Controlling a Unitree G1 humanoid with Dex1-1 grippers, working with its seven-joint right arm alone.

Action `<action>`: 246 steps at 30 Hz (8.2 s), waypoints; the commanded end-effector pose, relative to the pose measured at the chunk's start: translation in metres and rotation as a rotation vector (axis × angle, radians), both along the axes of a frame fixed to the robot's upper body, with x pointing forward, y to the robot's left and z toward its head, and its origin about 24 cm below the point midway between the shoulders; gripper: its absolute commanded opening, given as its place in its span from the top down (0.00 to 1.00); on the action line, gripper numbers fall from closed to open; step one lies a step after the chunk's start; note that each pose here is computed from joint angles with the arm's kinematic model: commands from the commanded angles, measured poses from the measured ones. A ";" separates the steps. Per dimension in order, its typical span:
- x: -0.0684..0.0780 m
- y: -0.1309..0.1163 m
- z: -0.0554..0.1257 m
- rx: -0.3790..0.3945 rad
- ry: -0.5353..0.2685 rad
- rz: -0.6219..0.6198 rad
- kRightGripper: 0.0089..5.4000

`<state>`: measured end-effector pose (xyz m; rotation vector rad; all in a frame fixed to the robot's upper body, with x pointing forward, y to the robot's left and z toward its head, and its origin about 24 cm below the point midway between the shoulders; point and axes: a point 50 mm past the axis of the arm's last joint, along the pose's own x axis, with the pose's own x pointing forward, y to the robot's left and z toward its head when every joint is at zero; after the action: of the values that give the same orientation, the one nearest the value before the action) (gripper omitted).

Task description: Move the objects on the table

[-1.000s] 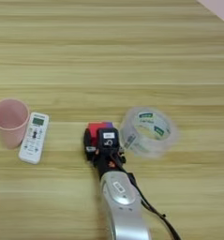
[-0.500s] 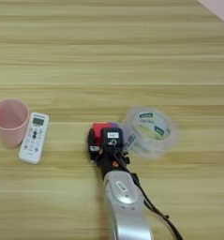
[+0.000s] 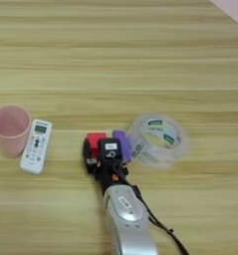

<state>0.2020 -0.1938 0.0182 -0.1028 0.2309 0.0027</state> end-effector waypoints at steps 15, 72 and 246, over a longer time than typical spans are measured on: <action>0.005 -0.001 0.011 -0.034 -0.060 0.000 0.30; -0.030 0.068 0.058 0.059 -0.339 0.218 0.01; -0.014 0.047 0.009 0.042 -0.016 0.003 0.00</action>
<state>0.1840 -0.1494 0.0154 -0.0723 0.2819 -0.0055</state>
